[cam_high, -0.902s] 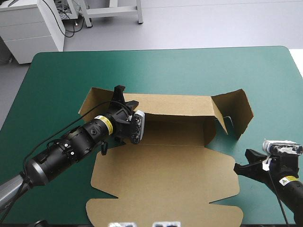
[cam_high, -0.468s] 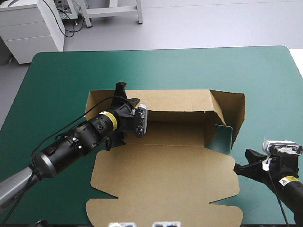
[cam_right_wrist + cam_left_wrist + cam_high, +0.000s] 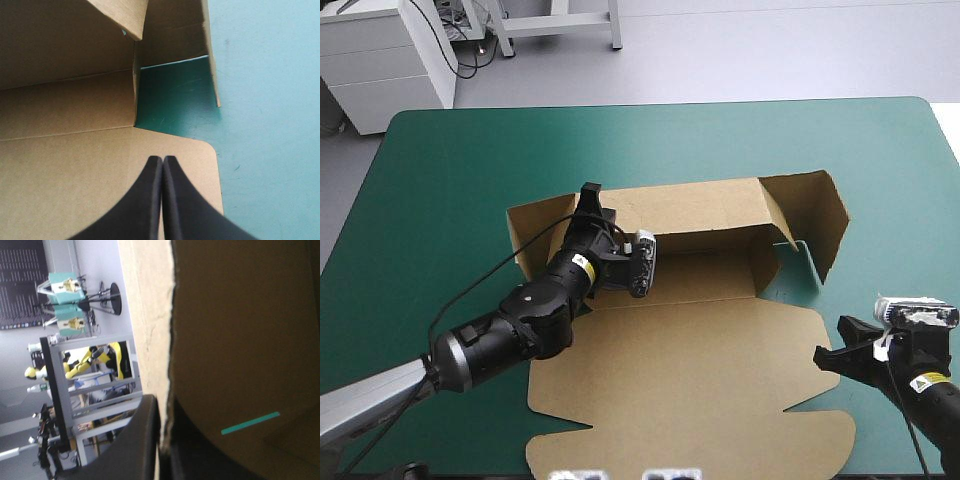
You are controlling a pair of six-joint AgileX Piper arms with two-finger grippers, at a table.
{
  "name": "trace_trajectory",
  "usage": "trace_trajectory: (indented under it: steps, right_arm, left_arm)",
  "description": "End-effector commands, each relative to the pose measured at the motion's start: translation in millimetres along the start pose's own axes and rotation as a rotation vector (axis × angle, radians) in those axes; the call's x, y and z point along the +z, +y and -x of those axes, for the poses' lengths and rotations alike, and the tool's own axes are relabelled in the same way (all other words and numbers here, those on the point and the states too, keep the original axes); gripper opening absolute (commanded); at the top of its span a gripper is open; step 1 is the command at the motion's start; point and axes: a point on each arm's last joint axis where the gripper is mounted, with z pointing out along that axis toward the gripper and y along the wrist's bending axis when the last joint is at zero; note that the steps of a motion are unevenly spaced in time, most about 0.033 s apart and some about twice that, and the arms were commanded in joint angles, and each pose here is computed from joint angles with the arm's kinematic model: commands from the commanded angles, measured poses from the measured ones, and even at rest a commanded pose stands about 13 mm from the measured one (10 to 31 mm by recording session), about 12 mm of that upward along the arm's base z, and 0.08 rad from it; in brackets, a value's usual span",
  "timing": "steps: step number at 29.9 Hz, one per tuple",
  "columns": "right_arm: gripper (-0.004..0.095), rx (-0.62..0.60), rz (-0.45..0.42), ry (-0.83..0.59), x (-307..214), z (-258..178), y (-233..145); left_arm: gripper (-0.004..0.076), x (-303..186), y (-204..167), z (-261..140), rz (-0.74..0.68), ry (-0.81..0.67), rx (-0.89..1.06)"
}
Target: Fold the box
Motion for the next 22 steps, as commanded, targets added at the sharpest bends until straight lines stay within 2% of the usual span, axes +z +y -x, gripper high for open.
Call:
trace_trajectory:
  steps: [1,7,12,15,22]
  right_arm:
    - [-0.0007,0.004,0.0,-0.069,-4,14,2]
    - [-0.0007,0.019,0.009,-0.035,-1,13,2]
    - [-0.0007,0.025,0.013,0.002,3,17,1]
    - [-0.0006,0.023,0.017,0.007,3,25,2]
    - [-0.0005,0.018,0.026,0.013,3,54,5]
  left_arm:
    - [-0.0008,-9,9,0,0.088,0.103,-0.029]
    - [-0.0008,-12,6,14,0.188,0.166,-0.076]
    - [-0.0008,-16,2,31,0.27,0.187,-0.012]
    - [-0.0008,-16,-1,38,0.289,0.176,-0.025]
    - [-0.0008,-21,7,39,0.436,0.213,-0.088]
